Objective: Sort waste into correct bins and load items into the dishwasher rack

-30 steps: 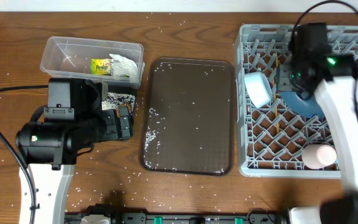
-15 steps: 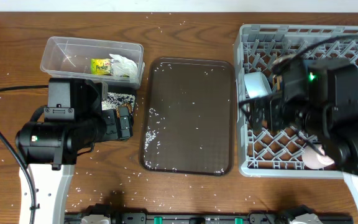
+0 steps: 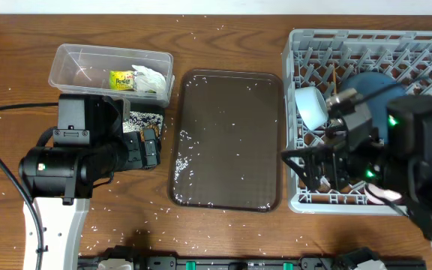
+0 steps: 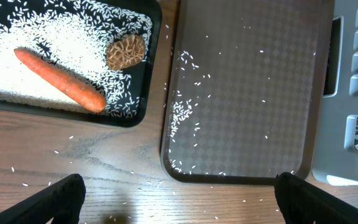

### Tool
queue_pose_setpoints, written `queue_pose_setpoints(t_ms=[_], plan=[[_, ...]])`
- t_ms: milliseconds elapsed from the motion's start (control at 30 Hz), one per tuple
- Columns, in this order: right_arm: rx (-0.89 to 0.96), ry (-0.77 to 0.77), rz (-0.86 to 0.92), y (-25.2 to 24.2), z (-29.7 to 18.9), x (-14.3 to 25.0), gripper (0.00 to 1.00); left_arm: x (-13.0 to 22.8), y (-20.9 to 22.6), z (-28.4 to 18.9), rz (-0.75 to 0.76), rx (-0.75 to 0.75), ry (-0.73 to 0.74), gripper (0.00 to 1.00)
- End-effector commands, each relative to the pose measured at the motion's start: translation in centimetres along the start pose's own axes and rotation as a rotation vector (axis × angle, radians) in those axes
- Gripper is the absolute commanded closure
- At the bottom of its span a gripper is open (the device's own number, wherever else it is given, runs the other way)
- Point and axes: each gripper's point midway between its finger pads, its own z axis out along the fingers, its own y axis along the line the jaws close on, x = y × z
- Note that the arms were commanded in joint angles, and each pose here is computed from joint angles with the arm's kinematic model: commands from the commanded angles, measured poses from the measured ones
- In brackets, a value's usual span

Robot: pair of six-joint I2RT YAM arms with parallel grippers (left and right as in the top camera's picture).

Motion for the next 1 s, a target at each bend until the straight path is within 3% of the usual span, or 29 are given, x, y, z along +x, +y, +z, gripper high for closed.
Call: queue_pose_setpoints(t_ms=[0, 367, 667, 967], plan=[[0.010, -0.081, -0.077, 0.8, -2.5, 0.0, 0.01, 0.0, 0.1, -0.1, -0.014, 0.002, 0.001, 0.02], [0.309, -0.324, -0.205, -3.6, -6.7, 1.3, 0.01, 0.0, 0.1, -0.1, -0.014, 0.002, 0.001, 0.02], [0.422, -0.355, -0.199, -10.0, 0.3, 7.6, 0.01, 0.0, 0.1, -0.1, -0.015, 0.002, 0.001, 0.02], [0.441, -0.504, -0.248, -11.8, 4.2, 11.6, 0.01, 0.0, 0.1, -0.1, -0.015, 0.002, 0.001, 0.02]])
